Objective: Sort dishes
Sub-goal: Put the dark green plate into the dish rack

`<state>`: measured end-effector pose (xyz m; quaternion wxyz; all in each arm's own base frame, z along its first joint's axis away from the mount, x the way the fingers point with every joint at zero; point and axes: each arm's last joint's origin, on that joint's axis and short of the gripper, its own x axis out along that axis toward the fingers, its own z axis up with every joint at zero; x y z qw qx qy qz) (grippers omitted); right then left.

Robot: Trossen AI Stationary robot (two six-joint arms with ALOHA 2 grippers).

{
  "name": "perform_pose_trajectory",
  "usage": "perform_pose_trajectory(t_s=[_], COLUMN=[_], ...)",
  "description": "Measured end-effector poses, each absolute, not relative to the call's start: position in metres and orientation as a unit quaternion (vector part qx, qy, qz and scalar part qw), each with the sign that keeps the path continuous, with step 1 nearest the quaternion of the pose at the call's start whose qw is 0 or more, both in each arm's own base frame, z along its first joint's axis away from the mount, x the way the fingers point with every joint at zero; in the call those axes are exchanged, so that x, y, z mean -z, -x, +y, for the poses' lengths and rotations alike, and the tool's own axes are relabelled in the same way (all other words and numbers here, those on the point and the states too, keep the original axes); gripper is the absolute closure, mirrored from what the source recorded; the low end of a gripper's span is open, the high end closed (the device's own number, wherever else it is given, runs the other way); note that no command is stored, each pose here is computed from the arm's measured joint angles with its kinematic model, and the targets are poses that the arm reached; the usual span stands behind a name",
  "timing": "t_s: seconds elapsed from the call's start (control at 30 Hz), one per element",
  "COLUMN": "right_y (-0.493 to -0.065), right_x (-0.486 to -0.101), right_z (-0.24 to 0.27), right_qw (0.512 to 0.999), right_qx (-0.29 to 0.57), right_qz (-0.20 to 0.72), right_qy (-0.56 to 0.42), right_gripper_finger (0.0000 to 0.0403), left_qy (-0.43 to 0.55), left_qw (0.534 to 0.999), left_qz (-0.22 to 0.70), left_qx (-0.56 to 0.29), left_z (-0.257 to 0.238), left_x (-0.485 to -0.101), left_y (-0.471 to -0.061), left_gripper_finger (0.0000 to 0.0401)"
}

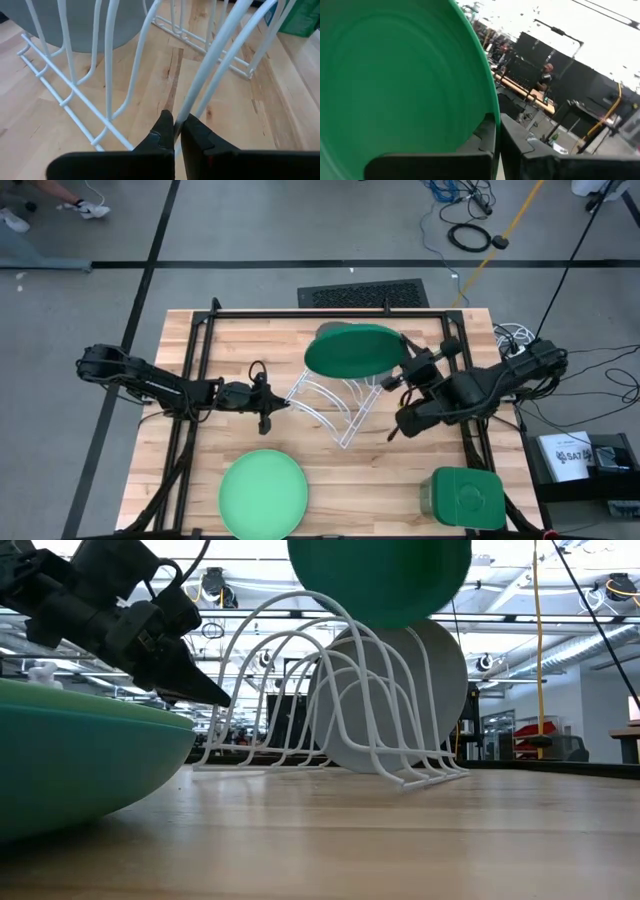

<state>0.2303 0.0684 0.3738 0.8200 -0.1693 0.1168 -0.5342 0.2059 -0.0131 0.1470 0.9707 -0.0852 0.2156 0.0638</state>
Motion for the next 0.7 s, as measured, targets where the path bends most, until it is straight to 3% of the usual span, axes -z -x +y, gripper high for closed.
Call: perform_pose_trajectory(t_s=[0.43, 0.7], right_y=[-0.274, -0.278], right_x=[-0.368, -0.37], right_z=[0.056, 0.052], right_qw=[0.781, 0.776], right_qx=[0.574, 0.578], right_qz=[0.145, 0.152], right_qy=[0.199, 0.201], right_gripper_finger=[0.0402, 0.0402], left_qy=[0.113, 0.119], left_qw=[0.968, 0.966], left_qz=[0.21, 0.22], left_qx=[-0.082, -0.071], left_z=[-0.015, -0.024], left_x=[-0.147, -0.138], left_y=[-0.206, -0.211], left_gripper_finger=[0.0397, 0.0397])
